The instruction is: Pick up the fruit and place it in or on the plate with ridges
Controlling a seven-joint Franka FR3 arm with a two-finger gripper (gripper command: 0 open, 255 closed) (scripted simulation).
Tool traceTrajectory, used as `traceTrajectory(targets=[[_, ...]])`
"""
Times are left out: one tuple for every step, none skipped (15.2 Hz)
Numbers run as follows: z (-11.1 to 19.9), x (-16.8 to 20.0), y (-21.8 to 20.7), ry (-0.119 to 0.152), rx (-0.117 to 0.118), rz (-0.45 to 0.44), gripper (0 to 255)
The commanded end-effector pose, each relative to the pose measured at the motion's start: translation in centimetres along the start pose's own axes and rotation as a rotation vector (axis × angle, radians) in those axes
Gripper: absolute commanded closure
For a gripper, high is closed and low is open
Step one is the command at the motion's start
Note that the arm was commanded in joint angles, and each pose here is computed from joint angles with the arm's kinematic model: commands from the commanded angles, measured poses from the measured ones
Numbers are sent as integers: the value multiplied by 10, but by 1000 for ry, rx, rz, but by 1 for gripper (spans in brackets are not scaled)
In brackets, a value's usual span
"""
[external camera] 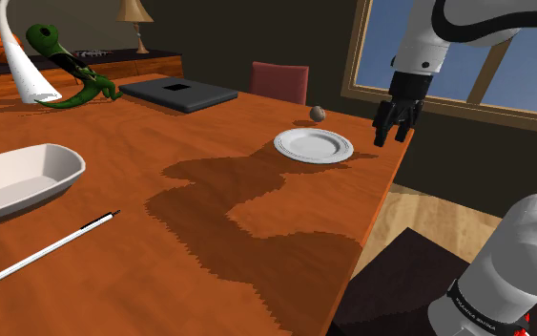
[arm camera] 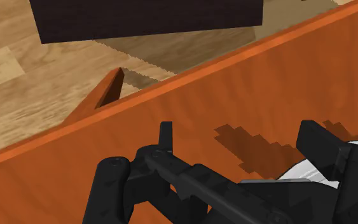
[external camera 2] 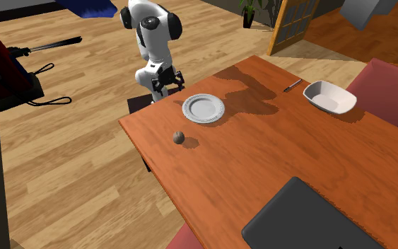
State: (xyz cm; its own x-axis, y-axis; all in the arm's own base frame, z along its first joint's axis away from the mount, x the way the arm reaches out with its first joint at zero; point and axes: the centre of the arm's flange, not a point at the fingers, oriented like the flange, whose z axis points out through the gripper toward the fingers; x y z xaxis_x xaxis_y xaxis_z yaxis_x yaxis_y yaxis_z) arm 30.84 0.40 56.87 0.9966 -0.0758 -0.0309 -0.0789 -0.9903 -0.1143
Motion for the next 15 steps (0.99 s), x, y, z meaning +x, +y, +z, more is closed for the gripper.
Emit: traceTrajectory(targets=[[0, 0, 0, 0, 0, 0, 0], [-1, 12, 3, 6, 1, -14, 0], [-1, 24, 7, 12, 2, -29, 0], [-2, 36, 10, 19, 2, -43, 0], [-3, 48, 12, 25, 3, -57, 0], [-4, 60, 15, 31, 4, -72, 0], [-5, 72, 18, 37, 5, -86, 0], [-6, 84, 20, 43, 6, -100, 0], [-7, 96, 22, 50, 6, -115, 0], [-8, 108, 24, 56, 7, -129, 0], [-9, 120, 26, 62, 8, -143, 0], [-11, 132, 27, 68, 9, -158, 0], [-12, 144, 29, 74, 10, -172, 0], [-13, 156, 30, 81, 11, -186, 0], [-15, 168, 31, 87, 11, -201, 0]])
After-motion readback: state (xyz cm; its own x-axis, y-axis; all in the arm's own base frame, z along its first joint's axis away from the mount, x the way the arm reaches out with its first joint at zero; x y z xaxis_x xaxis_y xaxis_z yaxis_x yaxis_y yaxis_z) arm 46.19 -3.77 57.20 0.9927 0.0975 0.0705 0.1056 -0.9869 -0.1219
